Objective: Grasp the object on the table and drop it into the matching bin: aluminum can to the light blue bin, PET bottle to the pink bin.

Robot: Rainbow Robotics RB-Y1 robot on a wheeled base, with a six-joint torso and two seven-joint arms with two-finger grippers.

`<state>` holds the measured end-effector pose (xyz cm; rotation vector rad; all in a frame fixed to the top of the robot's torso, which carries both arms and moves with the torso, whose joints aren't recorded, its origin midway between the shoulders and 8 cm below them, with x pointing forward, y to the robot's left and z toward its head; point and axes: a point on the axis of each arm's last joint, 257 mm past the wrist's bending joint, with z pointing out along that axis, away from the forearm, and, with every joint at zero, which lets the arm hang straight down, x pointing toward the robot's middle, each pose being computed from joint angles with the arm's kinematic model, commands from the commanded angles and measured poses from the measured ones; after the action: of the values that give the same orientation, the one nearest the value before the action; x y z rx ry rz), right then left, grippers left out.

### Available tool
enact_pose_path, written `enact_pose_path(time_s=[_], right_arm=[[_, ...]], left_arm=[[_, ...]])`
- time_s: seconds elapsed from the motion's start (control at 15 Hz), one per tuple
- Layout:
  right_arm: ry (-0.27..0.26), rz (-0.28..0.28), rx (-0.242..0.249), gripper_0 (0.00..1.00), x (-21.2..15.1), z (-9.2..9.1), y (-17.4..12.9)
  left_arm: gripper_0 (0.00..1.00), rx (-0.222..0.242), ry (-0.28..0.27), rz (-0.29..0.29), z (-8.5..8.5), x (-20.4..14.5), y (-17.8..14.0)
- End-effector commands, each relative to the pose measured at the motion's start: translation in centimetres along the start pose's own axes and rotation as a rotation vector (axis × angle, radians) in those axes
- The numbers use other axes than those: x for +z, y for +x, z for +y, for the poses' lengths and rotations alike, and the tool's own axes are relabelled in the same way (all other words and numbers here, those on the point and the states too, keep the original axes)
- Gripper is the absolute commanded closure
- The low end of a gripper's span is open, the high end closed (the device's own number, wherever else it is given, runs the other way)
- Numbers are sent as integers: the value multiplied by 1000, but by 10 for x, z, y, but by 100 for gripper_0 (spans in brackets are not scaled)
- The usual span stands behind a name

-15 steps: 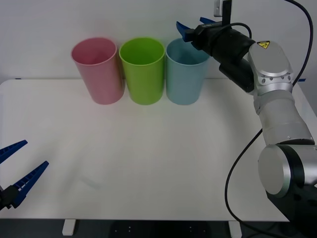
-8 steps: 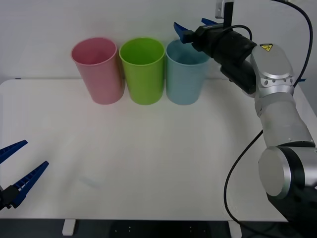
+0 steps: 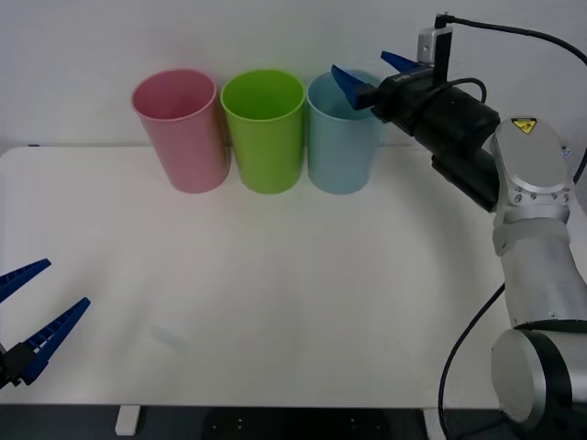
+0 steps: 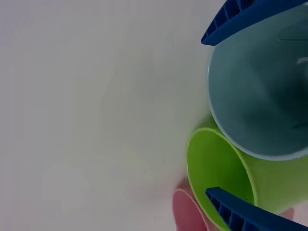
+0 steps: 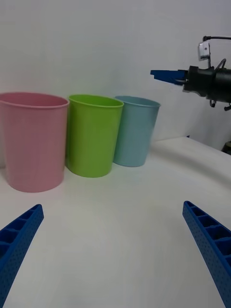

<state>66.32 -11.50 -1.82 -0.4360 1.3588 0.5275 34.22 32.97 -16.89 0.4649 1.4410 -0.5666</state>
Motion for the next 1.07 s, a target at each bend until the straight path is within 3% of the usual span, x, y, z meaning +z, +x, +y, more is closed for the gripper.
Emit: enact_pose_path(time_s=[0.07,0.47,0.6,0.93,1.07], right_arm=[[-32,-1,-18,0,-22,9,6],[-94,36,-52,0,-64,22,34],[-118,54,-75,0,-80,27,45],[-169,89,-186,0,-119,31,74],[-183,109,-185,0,-138,35,84]], left_arm=[[0,0,0,0,0,0,0],[0,0,0,0,0,0,0],[0,0,0,0,0,0,0],[0,0,0,0,0,0,0],[0,0,0,0,0,0,0]])
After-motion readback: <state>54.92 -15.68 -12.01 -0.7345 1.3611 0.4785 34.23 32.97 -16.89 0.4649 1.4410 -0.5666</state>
